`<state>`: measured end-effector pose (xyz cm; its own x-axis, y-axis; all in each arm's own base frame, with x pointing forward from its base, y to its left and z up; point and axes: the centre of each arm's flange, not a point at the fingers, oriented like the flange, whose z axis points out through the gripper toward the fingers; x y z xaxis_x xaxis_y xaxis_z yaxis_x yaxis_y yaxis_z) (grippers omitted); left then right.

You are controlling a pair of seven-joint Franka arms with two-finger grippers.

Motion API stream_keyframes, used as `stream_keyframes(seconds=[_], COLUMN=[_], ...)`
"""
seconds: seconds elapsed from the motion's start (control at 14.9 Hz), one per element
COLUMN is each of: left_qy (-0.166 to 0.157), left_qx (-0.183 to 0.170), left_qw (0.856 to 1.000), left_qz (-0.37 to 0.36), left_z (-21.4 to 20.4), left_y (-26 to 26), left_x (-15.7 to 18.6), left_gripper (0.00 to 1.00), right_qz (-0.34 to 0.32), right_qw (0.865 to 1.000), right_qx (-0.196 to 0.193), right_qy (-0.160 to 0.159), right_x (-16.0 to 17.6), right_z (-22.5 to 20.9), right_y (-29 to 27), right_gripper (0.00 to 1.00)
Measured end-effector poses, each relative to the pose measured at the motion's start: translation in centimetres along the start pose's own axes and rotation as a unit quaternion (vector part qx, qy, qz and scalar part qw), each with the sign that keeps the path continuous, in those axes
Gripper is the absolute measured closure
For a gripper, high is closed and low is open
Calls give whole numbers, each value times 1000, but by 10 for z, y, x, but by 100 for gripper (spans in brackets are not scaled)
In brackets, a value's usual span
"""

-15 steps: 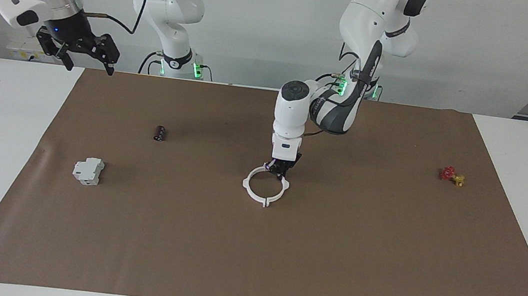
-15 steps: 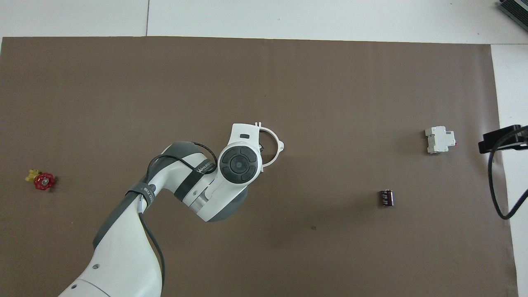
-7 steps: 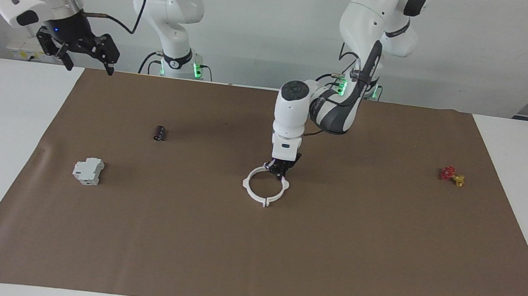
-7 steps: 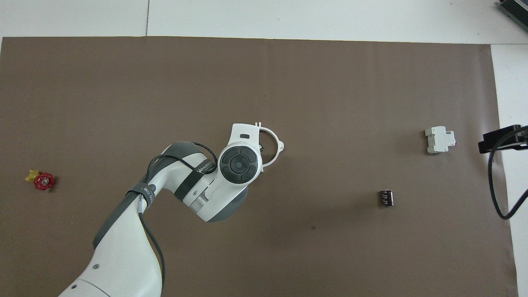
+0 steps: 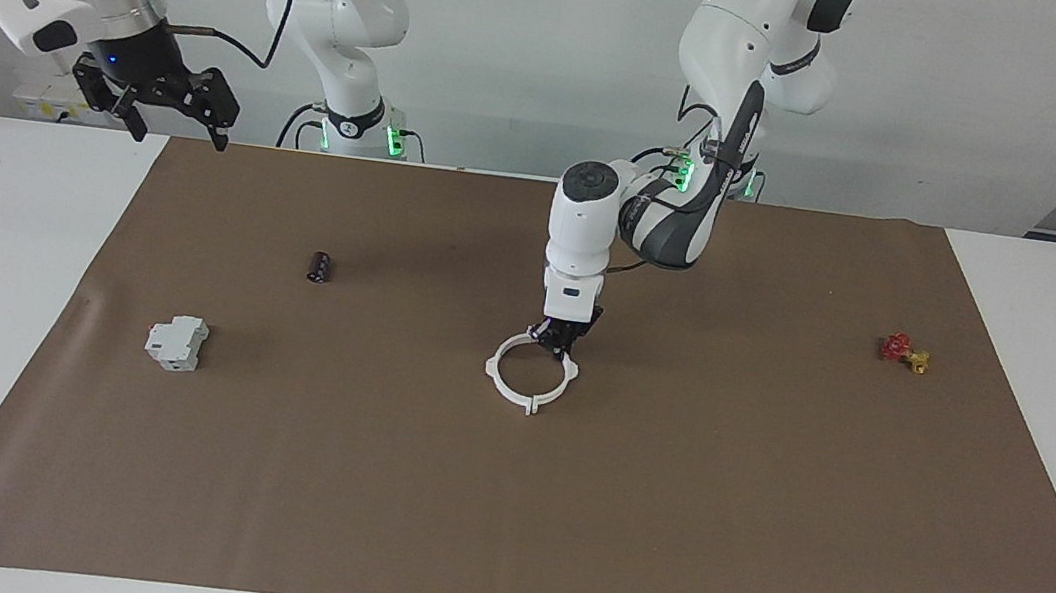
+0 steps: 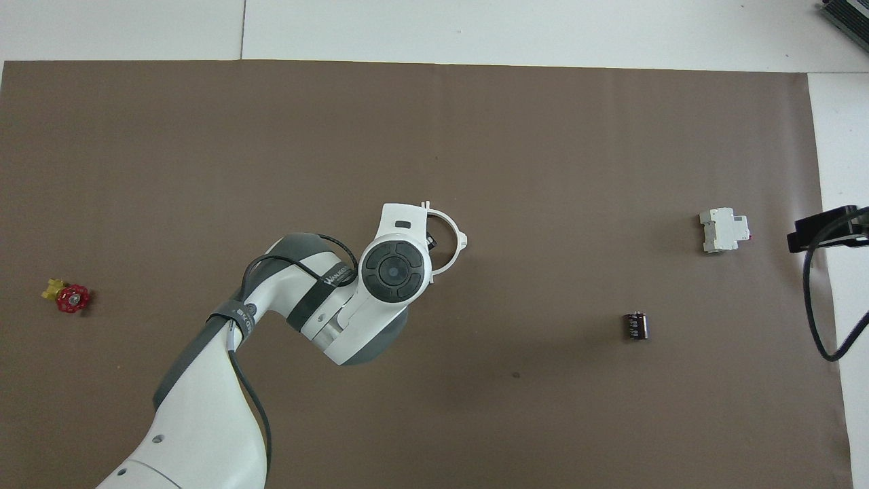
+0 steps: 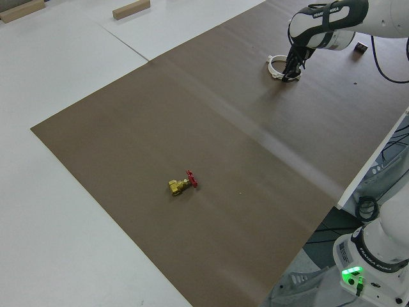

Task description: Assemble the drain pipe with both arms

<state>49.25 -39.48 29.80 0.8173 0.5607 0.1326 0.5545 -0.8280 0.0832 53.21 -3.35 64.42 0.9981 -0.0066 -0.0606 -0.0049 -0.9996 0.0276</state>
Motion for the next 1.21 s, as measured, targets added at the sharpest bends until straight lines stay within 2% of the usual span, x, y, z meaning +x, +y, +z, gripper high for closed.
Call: stream_keyframes(seconds=[0.34, 0.74, 0.94, 1.07, 1.21], left_qy=[0, 0, -2, -1, 6], left_qx=[0, 1, 25, 47, 51], left_qw=[1000, 1000, 1000, 999, 998], left_qz=[0, 2, 15, 20, 23], left_z=[0, 0, 0, -16, -49], left_y=[0, 0, -3, 0, 1], left_x=[0, 0, 2, 12, 32], left_gripper=[1, 0, 0, 0, 0], right_qz=[0, 0, 0, 0, 0], right_qw=[1000, 1000, 1000, 1000, 1000], right_qx=[0, 0, 0, 0, 0], right_qy=[0, 0, 0, 0, 0], right_x=[0, 0, 0, 0, 0], right_z=[0, 0, 0, 0, 0], right_y=[0, 0, 0, 0, 0], right_gripper=[0, 0, 0, 0, 0])
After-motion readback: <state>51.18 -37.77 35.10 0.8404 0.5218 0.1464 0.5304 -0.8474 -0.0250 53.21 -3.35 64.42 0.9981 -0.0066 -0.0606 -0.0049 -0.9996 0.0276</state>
